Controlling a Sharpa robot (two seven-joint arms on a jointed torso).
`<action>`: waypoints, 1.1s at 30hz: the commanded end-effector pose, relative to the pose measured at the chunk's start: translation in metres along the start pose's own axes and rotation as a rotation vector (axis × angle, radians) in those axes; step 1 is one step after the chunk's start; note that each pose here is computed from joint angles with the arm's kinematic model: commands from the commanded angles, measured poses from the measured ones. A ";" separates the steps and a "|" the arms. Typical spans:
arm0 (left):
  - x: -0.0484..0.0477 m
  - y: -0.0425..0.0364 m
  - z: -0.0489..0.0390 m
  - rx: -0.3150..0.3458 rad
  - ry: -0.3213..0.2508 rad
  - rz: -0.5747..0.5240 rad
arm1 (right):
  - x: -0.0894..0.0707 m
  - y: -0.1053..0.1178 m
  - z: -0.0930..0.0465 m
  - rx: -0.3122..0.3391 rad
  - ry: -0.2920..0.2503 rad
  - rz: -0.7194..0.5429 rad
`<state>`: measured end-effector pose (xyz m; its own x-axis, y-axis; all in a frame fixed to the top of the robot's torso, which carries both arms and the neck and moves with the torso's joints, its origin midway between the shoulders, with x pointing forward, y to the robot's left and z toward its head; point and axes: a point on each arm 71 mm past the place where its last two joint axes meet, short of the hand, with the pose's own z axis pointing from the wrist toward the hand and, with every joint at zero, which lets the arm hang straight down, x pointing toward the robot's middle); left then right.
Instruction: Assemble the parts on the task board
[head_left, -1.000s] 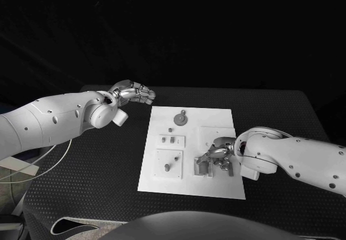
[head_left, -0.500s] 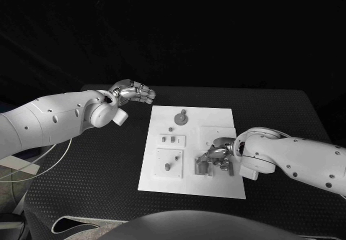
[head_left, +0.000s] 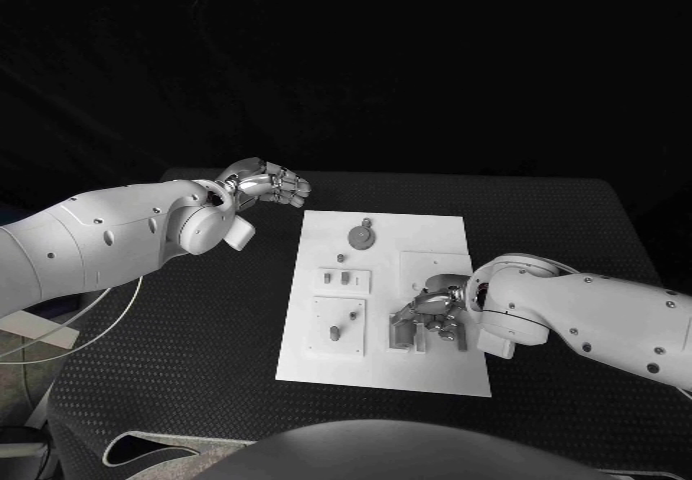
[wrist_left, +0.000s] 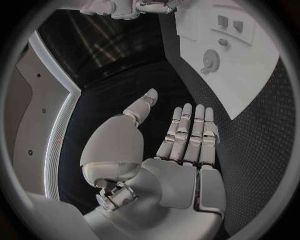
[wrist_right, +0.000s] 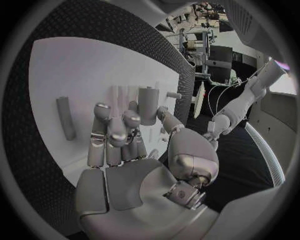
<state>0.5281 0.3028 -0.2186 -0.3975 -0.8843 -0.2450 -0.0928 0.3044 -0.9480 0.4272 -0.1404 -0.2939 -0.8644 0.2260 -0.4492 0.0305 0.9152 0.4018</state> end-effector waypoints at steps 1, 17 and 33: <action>0.0015 -0.0016 0.0003 0.009 0.011 0.000 | 0.004 -0.002 0.002 0.008 0.027 -0.014; 0.0012 -0.0014 0.0000 0.007 0.010 0.002 | 0.005 -0.001 0.002 0.005 0.045 -0.022; 0.0011 -0.0013 0.0000 0.005 0.009 0.003 | 0.005 -0.001 0.002 0.006 0.047 -0.022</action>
<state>0.5279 0.3034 -0.2187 -0.3974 -0.8837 -0.2475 -0.0950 0.3079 -0.9467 0.4275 -0.1398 -0.2938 -0.8720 0.2138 -0.4403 0.0229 0.9164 0.3995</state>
